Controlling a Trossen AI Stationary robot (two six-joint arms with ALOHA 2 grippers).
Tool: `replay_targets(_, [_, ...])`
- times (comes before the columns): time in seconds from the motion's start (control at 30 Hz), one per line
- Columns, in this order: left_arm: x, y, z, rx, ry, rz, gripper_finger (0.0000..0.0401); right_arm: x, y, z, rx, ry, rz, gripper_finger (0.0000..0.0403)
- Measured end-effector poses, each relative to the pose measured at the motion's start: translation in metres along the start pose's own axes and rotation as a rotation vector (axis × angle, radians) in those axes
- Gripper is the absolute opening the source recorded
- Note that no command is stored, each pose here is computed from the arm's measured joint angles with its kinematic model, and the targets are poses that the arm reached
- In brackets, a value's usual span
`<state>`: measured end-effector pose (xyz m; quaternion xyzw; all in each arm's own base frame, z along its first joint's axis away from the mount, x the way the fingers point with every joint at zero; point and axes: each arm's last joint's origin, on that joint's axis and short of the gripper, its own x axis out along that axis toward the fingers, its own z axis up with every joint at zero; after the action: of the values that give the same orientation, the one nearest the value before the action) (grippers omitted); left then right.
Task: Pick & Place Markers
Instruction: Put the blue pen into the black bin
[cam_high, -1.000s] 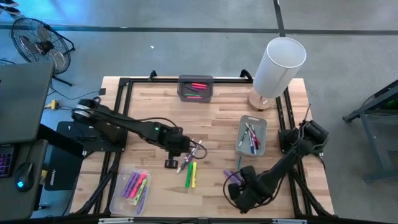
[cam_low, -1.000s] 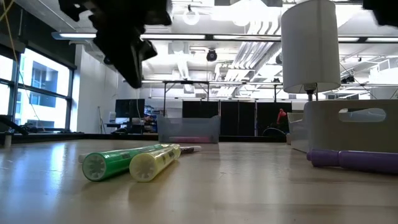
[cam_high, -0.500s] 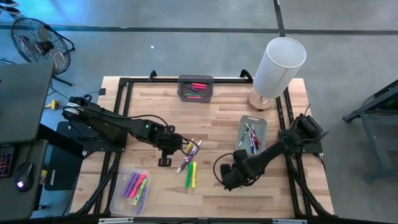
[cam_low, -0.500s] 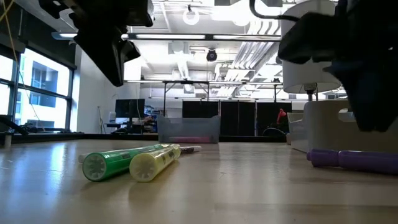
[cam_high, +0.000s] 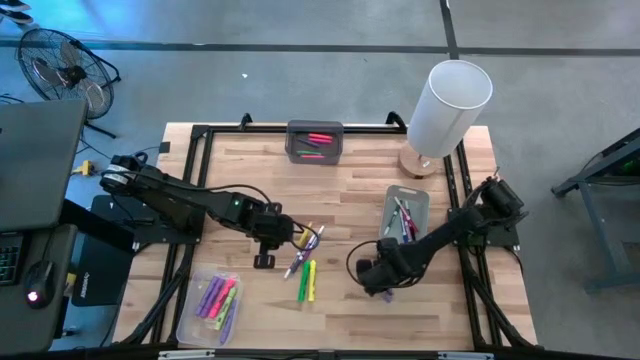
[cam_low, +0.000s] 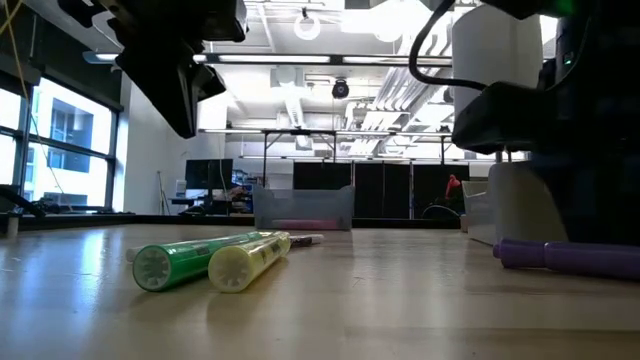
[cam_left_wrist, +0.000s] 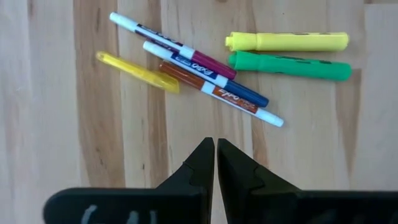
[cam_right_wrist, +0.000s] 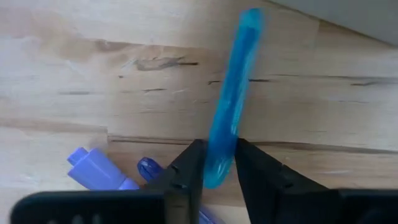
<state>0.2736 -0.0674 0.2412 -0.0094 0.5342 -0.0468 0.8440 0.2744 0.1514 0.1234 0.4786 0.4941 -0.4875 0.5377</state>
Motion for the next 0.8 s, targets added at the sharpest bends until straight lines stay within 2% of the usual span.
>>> replay_targets(0.13, [0.000, 0.000, 0.000, 0.001, 0.001, -0.007, 0.0017, -0.003, 0.002, -0.003, -0.072, -0.009, 0.000, 0.0030])
replay_targets(0.4, [0.000, -0.002, -0.001, 0.001, 0.015, -0.058, 0.0017, -0.029, 0.018, -0.011, -0.292, 0.011, -0.013, 0.0027])
replay_targets(0.63, [-0.019, 0.000, -0.006, 0.015, -0.004, -0.049, 0.0017, -0.095, 0.042, -0.010, -0.403, -0.144, 0.044, 0.0028])
replay_targets(0.8, [-0.039, 0.005, -0.012, 0.021, -0.048, 0.058, 0.0017, -0.146, 0.059, 0.012, -0.503, -0.307, 0.098, 0.0028])
